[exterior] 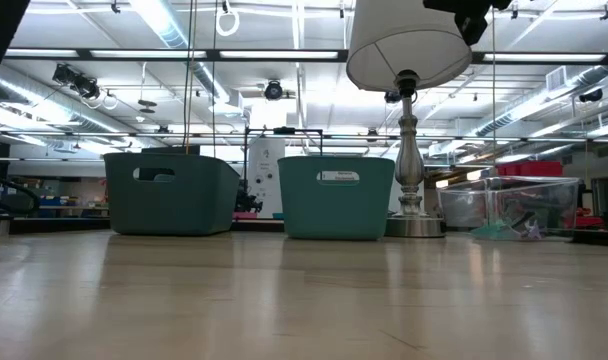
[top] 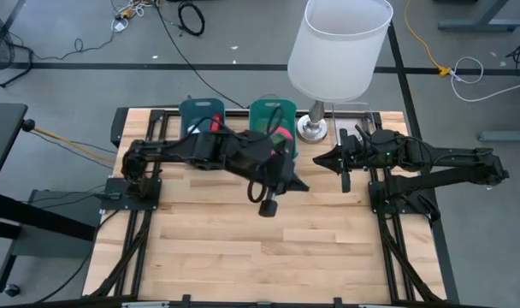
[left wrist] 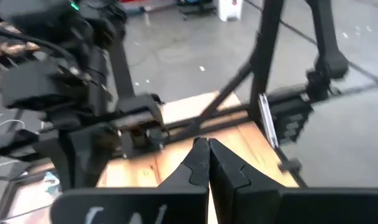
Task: Pick and place Stapler, Stapler remover, tape
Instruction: Return to Home Position
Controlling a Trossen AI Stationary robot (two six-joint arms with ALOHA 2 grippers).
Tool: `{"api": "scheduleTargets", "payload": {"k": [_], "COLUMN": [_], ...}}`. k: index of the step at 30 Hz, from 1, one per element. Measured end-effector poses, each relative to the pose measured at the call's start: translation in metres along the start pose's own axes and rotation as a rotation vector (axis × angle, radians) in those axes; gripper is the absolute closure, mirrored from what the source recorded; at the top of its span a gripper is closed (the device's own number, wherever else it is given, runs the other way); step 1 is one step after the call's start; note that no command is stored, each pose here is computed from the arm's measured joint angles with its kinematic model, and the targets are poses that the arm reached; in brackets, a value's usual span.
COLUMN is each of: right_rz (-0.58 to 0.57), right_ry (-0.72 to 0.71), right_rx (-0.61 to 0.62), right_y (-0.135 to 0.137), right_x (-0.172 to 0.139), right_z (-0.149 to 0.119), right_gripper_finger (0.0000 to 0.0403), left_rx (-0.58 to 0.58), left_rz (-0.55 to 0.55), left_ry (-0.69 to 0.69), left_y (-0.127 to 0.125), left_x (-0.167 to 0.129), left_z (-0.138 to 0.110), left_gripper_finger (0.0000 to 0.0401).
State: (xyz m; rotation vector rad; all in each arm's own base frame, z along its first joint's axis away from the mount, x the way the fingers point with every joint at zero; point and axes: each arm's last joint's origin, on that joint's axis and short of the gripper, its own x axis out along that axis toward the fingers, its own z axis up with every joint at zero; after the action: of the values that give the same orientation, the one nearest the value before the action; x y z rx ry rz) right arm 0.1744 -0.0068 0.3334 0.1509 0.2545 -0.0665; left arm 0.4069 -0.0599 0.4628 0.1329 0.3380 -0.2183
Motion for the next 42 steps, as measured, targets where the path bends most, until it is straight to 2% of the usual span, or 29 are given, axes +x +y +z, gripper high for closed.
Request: {"api": "scheduleTargets", "payload": {"k": [8,13,20,27,35,38,42], "right_rz": [0.000,0.000,0.000,0.000,0.000,0.000,0.000], "right_ry": [0.001,0.001,0.001,0.001,-0.001,0.000,0.000], "right_rx": [0.000,0.000,0.000,0.000,0.000,0.000,0.000], "right_y": [0.000,0.000,0.000,0.000,0.000,0.000,0.000], "right_x": [0.000,0.000,0.000,0.000,0.000,0.000,0.000], "right_z": [0.000,0.000,0.000,0.000,0.000,0.000,0.000], "right_gripper_finger": [0.0382,0.0382,0.0382,0.0382,0.0382,0.0382,0.0382], "left_rx": [0.077,0.143,0.179,0.231,0.215,0.219,0.201], "left_rz": [-0.123,-0.159,-0.171,-0.169,-0.088,-0.090,-0.059], "left_ry": [0.128,0.081,-0.019,-0.039,-0.049,-0.066,-0.161], "left_y": [0.001,0.006,0.012,0.012,0.031,0.028,0.018], "left_x": [-0.019,-0.039,-0.055,-0.067,-0.125,-0.131,-0.143], "left_z": [-0.009,-0.002,0.010,0.014,0.019,0.007,-0.026], "left_gripper_finger": [0.0401,0.0401,0.0401,0.0401,0.0401,0.0401,0.0401]}}
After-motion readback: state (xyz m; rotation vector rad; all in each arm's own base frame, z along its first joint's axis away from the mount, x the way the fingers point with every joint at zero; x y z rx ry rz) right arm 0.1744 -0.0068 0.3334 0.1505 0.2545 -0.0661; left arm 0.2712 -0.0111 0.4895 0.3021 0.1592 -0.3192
